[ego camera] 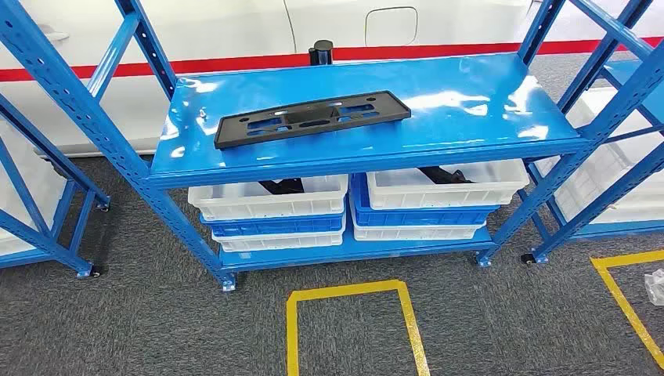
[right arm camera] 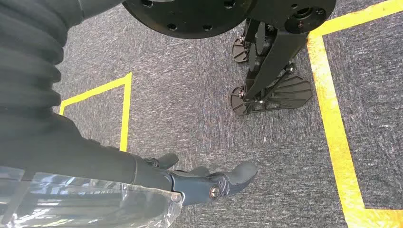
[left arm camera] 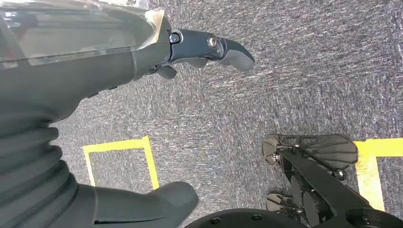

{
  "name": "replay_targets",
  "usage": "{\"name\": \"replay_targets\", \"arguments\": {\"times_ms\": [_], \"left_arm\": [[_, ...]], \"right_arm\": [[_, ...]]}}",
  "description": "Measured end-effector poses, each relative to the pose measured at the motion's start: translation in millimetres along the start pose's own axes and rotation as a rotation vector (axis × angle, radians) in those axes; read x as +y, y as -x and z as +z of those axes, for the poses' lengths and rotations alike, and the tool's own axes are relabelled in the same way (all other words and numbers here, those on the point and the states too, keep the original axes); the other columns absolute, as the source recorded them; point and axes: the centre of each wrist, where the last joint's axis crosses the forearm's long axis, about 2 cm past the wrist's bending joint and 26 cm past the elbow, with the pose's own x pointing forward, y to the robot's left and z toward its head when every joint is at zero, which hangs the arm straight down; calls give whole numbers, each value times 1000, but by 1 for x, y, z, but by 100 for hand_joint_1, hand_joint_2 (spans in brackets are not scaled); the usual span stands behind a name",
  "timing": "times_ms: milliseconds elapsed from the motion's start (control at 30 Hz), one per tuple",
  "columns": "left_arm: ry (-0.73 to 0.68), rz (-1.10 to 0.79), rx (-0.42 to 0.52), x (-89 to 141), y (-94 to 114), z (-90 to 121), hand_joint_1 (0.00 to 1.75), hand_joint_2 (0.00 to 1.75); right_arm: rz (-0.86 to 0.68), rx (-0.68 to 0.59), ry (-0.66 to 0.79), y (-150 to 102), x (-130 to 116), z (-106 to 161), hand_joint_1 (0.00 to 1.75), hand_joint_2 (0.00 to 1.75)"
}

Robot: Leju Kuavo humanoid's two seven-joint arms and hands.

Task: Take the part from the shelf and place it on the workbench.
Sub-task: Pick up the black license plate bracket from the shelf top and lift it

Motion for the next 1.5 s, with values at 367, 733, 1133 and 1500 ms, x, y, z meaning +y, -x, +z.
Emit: {"name": "replay_targets", "arguments": {"times_ms": [367,733,1133,1500], "left_arm": [[0,0,0,0,0,0,0,175],[-100,-63,-14,-6,-8,-2,0,175],[-286,-130,-48,-25,-22,-4,0,0],[-435,-153,-69,-49,-29,-3,0,0]], "right_arm": [[0,0,0,0,0,0,0,175],[21,-20,68,-10,10,-2,0,175],[60,-55,199,-22,28,-4,0,44],[129,-127,302,-32,41,-5,0,0]]}}
